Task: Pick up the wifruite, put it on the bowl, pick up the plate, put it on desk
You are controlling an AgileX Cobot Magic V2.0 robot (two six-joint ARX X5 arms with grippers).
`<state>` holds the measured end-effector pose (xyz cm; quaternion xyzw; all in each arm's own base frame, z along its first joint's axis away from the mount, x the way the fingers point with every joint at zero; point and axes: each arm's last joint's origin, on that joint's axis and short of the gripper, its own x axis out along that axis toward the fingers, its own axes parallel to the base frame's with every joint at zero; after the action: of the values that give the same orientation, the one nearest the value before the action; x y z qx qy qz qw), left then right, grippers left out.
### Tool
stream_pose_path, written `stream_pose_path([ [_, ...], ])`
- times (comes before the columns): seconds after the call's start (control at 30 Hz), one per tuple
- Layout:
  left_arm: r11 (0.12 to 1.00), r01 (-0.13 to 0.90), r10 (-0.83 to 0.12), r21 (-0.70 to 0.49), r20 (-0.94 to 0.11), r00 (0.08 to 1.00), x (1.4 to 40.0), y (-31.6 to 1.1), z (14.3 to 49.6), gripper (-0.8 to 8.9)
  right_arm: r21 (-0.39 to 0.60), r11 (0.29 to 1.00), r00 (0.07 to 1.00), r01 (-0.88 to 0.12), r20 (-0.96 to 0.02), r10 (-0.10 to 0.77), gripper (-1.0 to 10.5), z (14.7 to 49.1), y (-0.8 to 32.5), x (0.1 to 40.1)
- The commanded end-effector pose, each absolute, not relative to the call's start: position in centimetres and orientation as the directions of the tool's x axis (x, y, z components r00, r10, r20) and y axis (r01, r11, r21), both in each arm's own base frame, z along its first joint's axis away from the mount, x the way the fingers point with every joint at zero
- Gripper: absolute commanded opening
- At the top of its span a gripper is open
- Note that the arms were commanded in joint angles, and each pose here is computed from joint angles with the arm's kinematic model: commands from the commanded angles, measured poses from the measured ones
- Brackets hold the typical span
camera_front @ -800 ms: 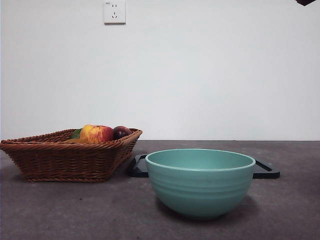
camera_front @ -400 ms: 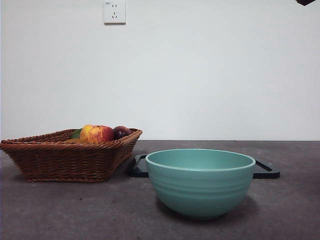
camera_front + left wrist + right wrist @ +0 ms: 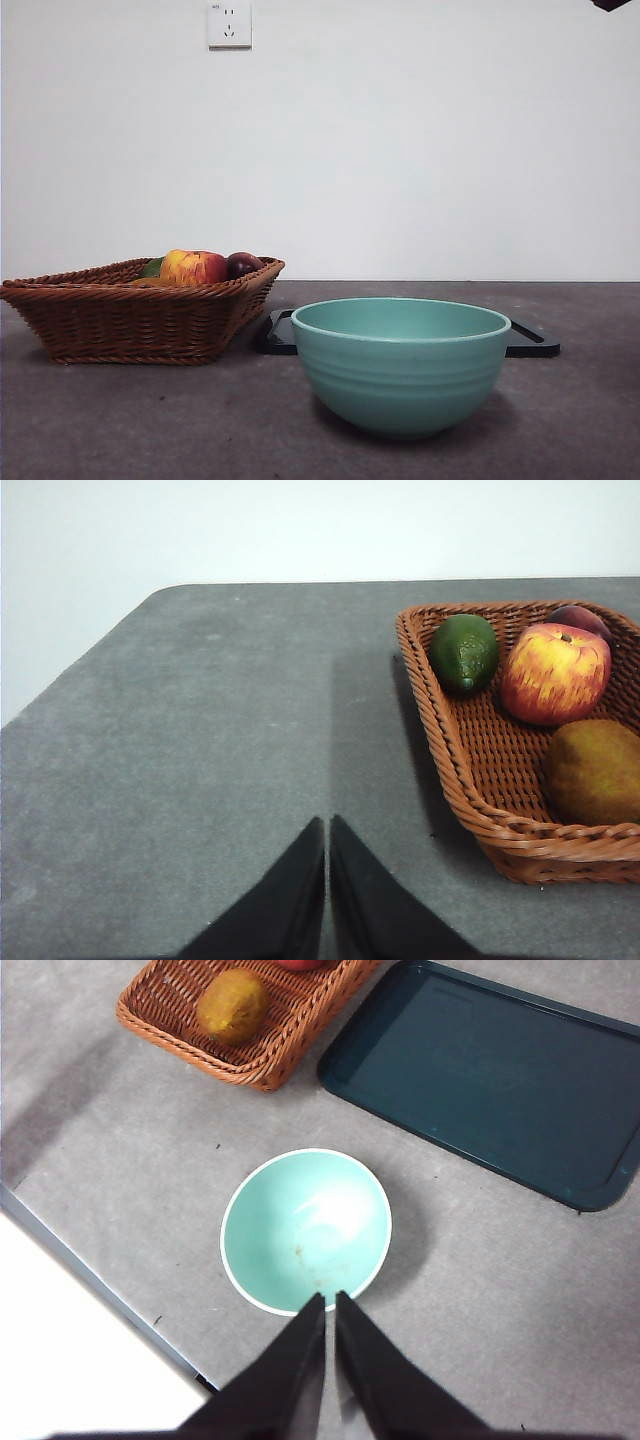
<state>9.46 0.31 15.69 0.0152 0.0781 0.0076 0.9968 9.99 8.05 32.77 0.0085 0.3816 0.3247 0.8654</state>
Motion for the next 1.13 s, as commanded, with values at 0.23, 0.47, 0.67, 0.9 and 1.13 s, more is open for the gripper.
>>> stream_pose_path([
  [0.23, 1.000, -0.021, 0.024, 0.021, -0.181, 0.983, 9.54, 0.35, 14.94, 0.08, 0.266, 0.782, 0.503, -0.564, -0.640, 0.581, 0.1, 33.26, 8.23, 10.04],
  [0.47, 1.000, -0.021, 0.024, 0.021, -0.181, 0.983, 9.54, 0.35, 14.94, 0.08, 0.266, 0.782, 0.503, -0.564, -0.641, 0.580, 0.1, 33.26, 8.23, 10.04],
  [0.67, 1.000, -0.021, 0.024, 0.021, -0.181, 0.983, 9.54, 0.35, 14.94, 0.08, 0.266, 0.782, 0.503, -0.564, -0.641, 0.580, 0.1, 33.26, 8.23, 10.04],
  [0.9, 1.000, -0.021, 0.024, 0.021, -0.181, 0.983, 9.54, 0.35, 14.94, 0.08, 0.266, 0.782, 0.503, -0.564, -0.640, 0.581, 0.1, 33.26, 8.23, 10.04],
  [1.13, 1.000, -0.021, 0.024, 0.021, -0.181, 0.983, 9.54, 0.35, 14.94, 0.08, 0.244, 0.779, 0.508, -0.578, -0.639, 0.577, 0.1, 33.28, 8.19, 10.04],
])
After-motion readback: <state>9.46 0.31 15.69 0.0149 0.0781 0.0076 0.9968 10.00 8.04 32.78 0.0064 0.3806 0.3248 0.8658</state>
